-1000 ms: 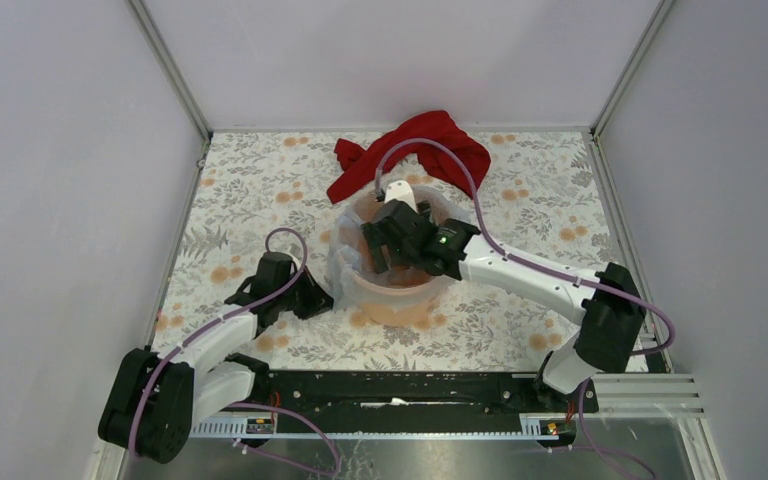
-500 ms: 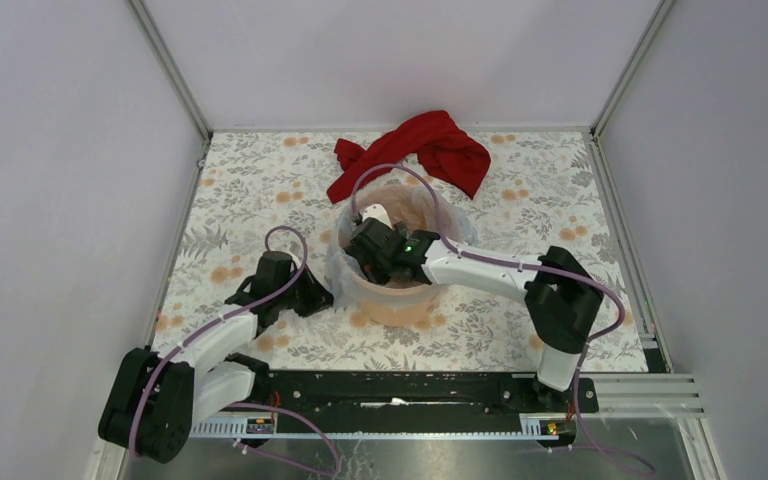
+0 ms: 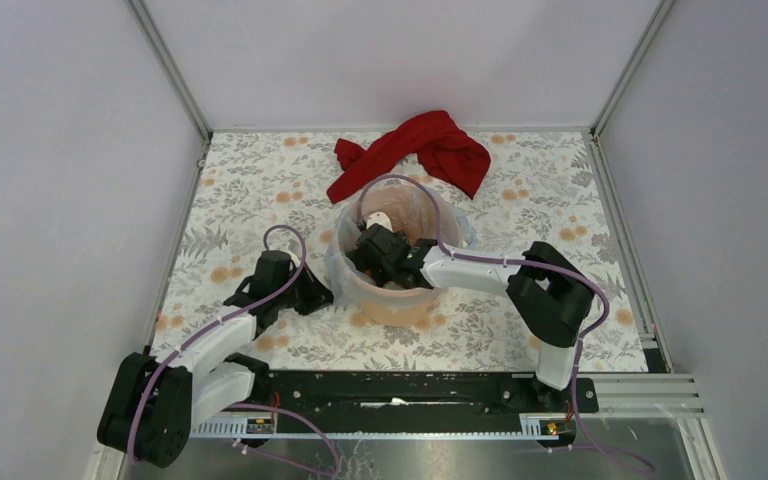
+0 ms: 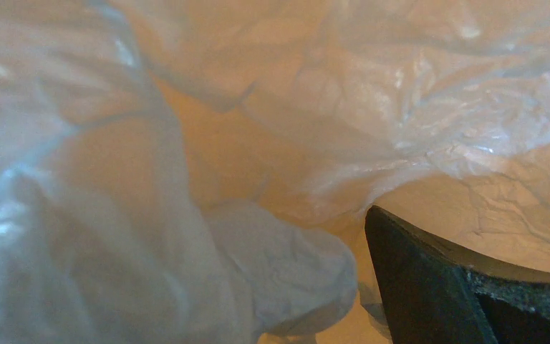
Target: Put the trash bags into the trash bin
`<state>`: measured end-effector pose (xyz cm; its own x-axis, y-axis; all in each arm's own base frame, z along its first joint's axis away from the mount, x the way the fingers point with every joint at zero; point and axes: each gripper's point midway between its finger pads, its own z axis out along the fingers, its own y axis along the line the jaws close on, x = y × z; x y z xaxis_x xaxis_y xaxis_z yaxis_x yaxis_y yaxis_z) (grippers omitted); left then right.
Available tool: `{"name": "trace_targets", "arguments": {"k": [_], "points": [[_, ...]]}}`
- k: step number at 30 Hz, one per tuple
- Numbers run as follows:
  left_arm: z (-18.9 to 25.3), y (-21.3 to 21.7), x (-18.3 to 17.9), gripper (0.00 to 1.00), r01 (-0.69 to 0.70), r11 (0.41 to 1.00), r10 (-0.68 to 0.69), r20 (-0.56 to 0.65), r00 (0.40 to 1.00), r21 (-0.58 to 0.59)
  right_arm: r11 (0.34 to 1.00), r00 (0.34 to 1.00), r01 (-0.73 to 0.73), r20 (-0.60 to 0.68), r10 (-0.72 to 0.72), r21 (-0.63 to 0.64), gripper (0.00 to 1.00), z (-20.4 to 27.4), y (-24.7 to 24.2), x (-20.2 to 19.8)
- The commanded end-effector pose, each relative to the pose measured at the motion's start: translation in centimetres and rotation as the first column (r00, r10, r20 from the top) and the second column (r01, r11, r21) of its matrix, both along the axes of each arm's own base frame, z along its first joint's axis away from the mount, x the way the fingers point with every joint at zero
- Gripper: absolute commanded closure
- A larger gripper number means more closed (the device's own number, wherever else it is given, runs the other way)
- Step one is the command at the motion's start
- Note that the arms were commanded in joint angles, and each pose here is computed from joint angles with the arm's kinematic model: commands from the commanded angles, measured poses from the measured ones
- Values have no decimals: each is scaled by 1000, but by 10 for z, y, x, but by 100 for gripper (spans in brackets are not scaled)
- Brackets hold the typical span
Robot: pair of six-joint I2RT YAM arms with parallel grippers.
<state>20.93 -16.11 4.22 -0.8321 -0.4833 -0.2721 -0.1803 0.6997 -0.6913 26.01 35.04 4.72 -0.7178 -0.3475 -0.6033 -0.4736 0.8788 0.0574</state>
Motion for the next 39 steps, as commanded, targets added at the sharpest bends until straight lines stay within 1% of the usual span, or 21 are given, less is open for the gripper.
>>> {"name": "trace_targets", "arguments": {"k": [1,4,8,11,15,20,23,27,32,36,39], "points": [[18,-6,9,100,10,999,-7,68,998,-38,1000,999,3,-52,-3,-2,0,-25,-1,-1],[18,-7,9,100,13,999,-10,65,998,-45,1000,998,-3,-56,3,0,0,-15,1,-1],[18,-8,10,100,16,999,-14,63,998,-44,1000,1000,10,-14,-10,16,0,31,-1,3],[19,-10,10,100,25,998,-22,62,998,-49,999,999,35,12,-35,-6,0,59,-11,6],[20,-11,10,100,31,998,-27,64,998,-51,997,996,72,51,-70,-42,0,76,-30,7],[19,-10,8,100,35,998,-32,65,997,-43,997,991,79,111,-79,2,0,103,-35,12],[19,-10,8,100,40,998,-37,63,997,-42,996,983,84,160,-85,14,1,118,-37,21],[22,-11,9,100,40,998,-36,69,997,-47,992,971,123,209,-117,-15,8,121,-55,42],[23,-10,9,100,36,998,-33,70,997,-48,991,951,135,282,-123,-23,18,123,-56,61],[23,-11,10,100,41,998,-38,68,997,-46,985,938,169,312,-153,-24,19,121,-59,79],[25,-11,11,100,41,998,-38,73,997,-44,981,937,192,302,-173,-35,20,109,-65,86]]}}
